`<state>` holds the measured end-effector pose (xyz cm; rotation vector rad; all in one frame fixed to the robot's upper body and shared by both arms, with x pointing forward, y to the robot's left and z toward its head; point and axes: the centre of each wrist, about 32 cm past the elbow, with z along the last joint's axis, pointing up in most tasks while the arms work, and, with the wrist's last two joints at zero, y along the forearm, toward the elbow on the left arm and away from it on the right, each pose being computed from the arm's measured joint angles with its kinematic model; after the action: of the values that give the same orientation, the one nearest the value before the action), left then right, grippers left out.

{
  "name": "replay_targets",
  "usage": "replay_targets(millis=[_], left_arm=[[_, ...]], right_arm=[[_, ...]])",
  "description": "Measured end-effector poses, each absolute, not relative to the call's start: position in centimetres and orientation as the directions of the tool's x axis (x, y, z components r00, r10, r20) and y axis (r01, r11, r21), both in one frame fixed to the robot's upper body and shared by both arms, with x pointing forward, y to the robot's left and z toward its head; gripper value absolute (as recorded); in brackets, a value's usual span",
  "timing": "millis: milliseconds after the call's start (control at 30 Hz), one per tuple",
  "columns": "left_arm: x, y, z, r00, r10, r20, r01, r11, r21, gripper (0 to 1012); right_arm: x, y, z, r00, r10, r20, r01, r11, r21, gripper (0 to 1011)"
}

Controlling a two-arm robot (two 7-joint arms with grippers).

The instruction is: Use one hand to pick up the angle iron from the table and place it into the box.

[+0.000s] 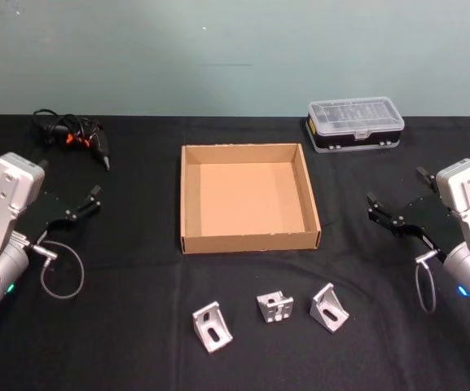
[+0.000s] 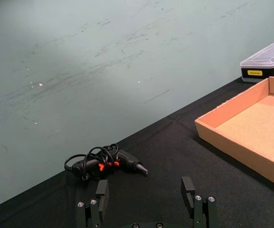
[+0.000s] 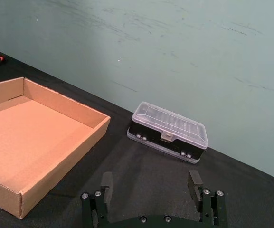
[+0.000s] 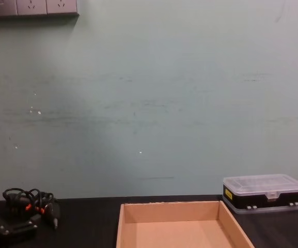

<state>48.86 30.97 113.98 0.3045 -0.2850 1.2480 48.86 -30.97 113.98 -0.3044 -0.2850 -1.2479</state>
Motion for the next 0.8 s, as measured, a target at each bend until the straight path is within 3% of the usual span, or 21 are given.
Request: replay_targets(millis=[800], left_arm=[[48.86,30.97,113.98,0.292,0.88,0.374,-0.955,0.287,0.07,1000]], right_arm=[[48.86,-30.97,113.98,0.292,-0.88,0.374,0.955,0.287,-0.07,1003]])
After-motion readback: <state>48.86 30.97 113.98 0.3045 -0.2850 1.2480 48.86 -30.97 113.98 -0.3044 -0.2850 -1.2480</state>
